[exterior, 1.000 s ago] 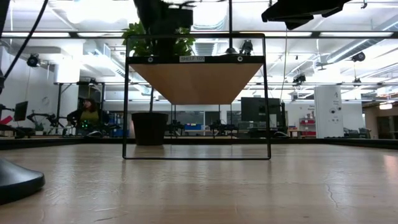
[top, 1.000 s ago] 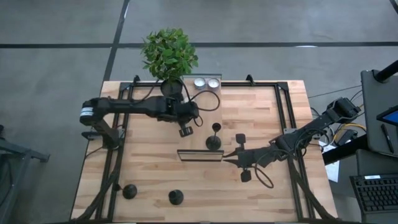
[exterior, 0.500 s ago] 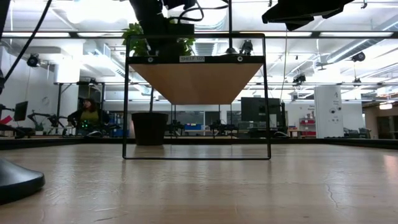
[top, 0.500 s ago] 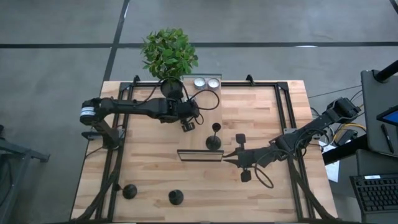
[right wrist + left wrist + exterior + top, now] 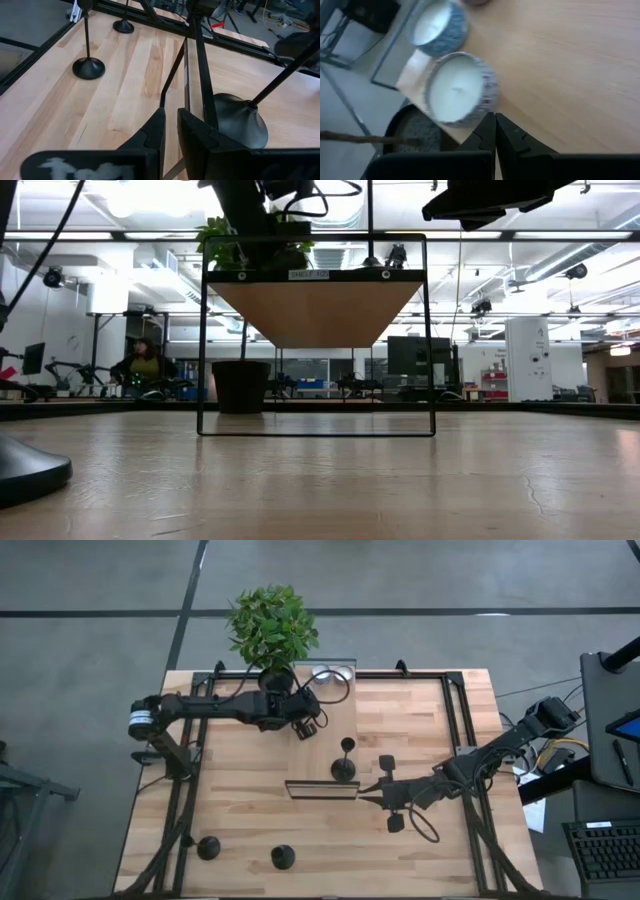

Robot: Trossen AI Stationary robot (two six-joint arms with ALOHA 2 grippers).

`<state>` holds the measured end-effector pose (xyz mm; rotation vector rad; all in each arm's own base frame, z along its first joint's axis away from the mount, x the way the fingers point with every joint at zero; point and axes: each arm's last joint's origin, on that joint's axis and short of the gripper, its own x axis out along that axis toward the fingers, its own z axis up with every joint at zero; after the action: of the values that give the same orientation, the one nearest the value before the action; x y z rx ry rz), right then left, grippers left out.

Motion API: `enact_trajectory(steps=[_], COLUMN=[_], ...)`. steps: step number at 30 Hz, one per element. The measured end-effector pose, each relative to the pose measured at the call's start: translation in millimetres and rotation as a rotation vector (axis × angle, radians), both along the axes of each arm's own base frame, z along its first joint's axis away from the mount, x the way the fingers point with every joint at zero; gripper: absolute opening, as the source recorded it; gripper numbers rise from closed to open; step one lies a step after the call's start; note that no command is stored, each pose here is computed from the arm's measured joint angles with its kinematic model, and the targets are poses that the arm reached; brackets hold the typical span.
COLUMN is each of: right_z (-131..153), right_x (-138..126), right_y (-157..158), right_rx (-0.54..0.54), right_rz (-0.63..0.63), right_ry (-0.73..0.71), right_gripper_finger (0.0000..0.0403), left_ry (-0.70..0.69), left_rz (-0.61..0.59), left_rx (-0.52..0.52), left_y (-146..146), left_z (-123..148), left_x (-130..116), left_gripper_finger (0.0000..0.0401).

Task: Pick & Place candle stick holders
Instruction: Put the white candle on the shelf

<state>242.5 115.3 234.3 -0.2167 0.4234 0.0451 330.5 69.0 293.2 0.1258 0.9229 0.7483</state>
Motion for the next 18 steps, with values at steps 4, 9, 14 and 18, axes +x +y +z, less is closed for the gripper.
enact_trajectory(steps=[4,9,14,18], right_z=[0.0,0.0,-0.1,-0.3], right_x=[0.0,0.0,0.0,-0.1], right_y=[0.0,0.0,0.0,-0.2], right_rx=[-0.001,0.000,0.001,0.000], right_rz=[0.000,0.000,0.000,-0.001], right_ry=[0.000,0.000,0.001,0.001], right_gripper_finger=[0.0045,0.0043,0.0044,0.0044], left_ry=[0.005,-0.059,-0.071,-0.068], left_rz=[-0.084,-0.095,-0.068,-0.053], left_rx=[-0.057,-0.032,-0.023,-0.034], left_y=[-2.0,3.3,15.2,22.3], left_z=[-0.6,3.5,4.2,-0.1], left_x=[1.8,7.4,6.3,4.0], left_gripper_finger=[0.0001,0.0001,0.0001,0.0001])
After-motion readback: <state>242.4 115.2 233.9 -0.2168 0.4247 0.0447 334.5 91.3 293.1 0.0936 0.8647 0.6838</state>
